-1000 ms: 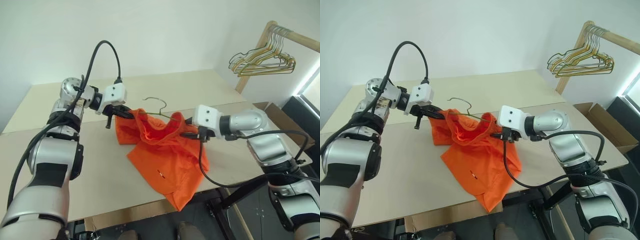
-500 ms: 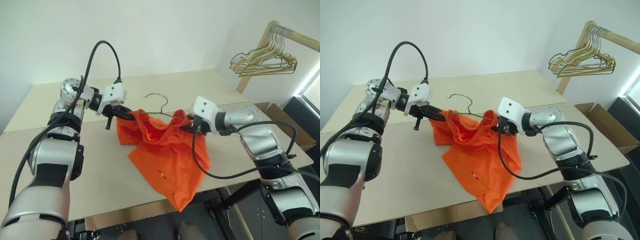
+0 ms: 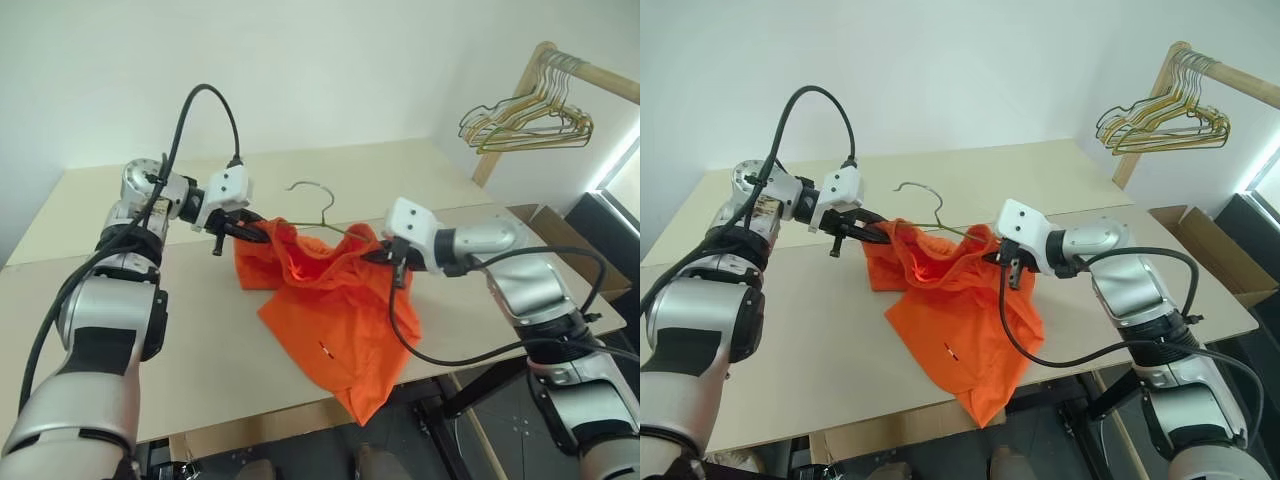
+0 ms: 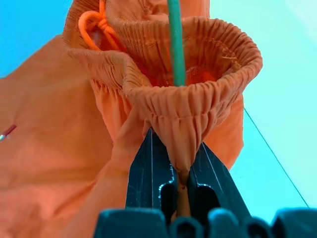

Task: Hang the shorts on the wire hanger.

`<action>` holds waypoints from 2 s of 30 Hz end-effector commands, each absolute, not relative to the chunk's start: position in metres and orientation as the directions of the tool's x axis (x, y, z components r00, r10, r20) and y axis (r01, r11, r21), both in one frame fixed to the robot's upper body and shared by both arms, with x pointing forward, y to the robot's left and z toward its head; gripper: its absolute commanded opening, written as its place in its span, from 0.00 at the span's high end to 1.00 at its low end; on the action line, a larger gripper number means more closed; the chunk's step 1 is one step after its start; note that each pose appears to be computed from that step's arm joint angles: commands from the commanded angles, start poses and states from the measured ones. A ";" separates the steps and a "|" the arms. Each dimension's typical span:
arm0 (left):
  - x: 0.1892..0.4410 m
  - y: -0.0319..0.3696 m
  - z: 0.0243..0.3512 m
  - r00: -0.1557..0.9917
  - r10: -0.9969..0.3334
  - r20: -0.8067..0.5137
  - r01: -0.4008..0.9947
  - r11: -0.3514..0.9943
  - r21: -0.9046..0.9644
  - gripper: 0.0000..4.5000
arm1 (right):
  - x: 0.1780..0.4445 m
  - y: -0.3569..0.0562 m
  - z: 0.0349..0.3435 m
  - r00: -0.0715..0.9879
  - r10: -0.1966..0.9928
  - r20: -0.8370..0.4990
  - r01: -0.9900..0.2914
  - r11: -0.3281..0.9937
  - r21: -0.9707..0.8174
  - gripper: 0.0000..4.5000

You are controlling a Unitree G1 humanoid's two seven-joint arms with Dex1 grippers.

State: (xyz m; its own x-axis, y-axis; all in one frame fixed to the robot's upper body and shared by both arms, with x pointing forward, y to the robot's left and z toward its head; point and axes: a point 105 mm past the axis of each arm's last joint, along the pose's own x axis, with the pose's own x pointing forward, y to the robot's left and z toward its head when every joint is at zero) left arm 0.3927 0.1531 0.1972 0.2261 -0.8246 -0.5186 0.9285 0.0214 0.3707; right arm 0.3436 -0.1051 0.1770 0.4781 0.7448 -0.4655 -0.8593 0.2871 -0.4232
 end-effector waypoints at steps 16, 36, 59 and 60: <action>0.400 0.184 0.310 0.436 -0.900 0.021 0.795 0.396 0.460 0.01 | 0.338 -0.205 0.239 0.720 0.590 -0.365 -0.693 0.633 -0.344 1.00; 0.338 0.143 0.296 0.237 -0.886 0.398 0.900 0.354 0.253 0.01 | 0.323 -0.348 0.264 0.810 -0.470 -0.351 0.482 0.874 -0.058 1.00; 0.329 0.137 0.281 0.364 -0.780 0.509 0.885 0.460 0.073 0.01 | 0.390 -0.403 0.261 0.645 -0.714 -0.271 0.758 0.642 0.115 1.00; 0.329 0.136 0.280 0.370 -0.782 0.501 0.882 0.465 0.074 0.01 | 0.391 -0.405 0.259 0.647 -0.710 -0.280 0.757 0.641 0.124 1.00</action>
State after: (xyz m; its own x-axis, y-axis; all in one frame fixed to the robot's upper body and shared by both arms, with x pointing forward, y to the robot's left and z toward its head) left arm 0.3344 0.1379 0.2716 0.3870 -0.7760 0.4980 0.8882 0.4588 0.0248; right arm 0.3891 -0.4009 0.2327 0.6278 -0.6920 -0.3564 0.7580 0.6477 0.0775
